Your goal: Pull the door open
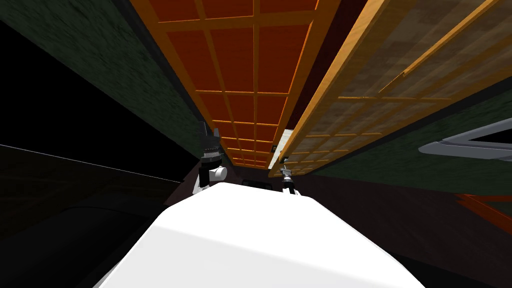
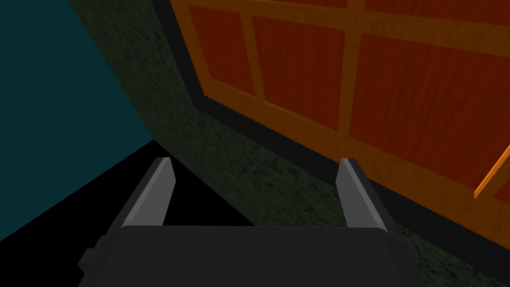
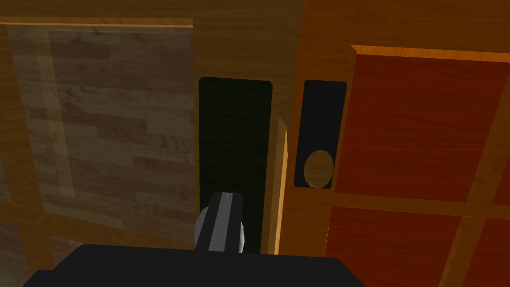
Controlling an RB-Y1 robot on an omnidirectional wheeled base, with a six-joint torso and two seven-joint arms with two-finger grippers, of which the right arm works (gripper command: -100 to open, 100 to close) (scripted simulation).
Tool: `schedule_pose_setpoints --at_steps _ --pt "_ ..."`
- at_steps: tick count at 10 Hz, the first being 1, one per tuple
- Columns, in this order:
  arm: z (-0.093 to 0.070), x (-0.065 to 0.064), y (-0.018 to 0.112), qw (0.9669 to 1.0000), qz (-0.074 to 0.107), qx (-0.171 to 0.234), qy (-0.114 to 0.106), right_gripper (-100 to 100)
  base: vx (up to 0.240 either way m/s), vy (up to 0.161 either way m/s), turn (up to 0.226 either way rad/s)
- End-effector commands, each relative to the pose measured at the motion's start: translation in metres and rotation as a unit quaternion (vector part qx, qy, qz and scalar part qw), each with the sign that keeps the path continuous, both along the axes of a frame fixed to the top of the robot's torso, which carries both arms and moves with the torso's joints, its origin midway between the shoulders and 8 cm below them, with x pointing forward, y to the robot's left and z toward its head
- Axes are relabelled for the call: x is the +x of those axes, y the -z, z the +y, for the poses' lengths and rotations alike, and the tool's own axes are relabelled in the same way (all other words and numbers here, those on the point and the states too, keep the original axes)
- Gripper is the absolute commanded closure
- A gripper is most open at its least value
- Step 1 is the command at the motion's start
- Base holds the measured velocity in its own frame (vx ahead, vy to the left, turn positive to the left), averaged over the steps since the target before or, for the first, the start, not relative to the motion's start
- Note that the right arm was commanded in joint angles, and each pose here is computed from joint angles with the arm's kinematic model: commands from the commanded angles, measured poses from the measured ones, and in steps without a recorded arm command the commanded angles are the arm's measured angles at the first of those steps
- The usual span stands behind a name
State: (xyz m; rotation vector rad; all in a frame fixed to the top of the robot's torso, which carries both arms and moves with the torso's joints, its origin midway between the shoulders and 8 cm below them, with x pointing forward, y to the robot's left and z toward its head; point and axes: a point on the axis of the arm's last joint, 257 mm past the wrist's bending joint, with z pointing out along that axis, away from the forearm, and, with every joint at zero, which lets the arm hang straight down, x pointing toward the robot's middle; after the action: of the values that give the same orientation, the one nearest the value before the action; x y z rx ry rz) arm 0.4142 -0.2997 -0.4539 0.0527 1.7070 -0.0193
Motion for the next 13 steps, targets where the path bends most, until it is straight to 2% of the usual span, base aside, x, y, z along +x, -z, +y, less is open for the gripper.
schedule_pose_setpoints --at_steps 1,3,4,5,6,7,8,9,11,13 --pt "-0.006 0.004 -0.007 0.9999 -0.009 -0.004 -0.009 -100 -0.200 -0.004 0.123" --pt "-0.009 0.014 -0.021 0.9993 -0.026 -0.007 -0.025 -100 -0.205 -0.029 0.101" --pt "-0.009 0.014 -0.021 0.9993 -0.026 -0.007 -0.025 -100 -0.126 -0.057 0.050" --pt "-0.008 0.024 -0.036 0.9981 -0.045 -0.008 -0.041 -100 -0.141 -0.102 0.167" --pt "-0.008 0.024 -0.036 0.9981 -0.045 -0.008 -0.041 -100 -0.123 -0.105 0.090" --pt "-0.006 0.033 -0.048 0.9966 -0.060 -0.008 -0.055 -100 -0.145 -0.097 0.098" --pt "-0.008 0.028 -0.042 0.9975 -0.051 -0.009 -0.048 -100 -0.073 -0.049 0.028" --pt "-0.031 0.027 -0.043 0.9982 -0.048 -0.008 -0.035 -100 0.072 0.015 0.121" --pt "-0.056 0.027 -0.048 0.9986 -0.048 -0.008 -0.021 -100 0.199 0.062 0.161" --pt "-0.066 0.033 -0.056 0.9983 -0.055 -0.008 -0.016 -100 0.198 0.040 0.095"
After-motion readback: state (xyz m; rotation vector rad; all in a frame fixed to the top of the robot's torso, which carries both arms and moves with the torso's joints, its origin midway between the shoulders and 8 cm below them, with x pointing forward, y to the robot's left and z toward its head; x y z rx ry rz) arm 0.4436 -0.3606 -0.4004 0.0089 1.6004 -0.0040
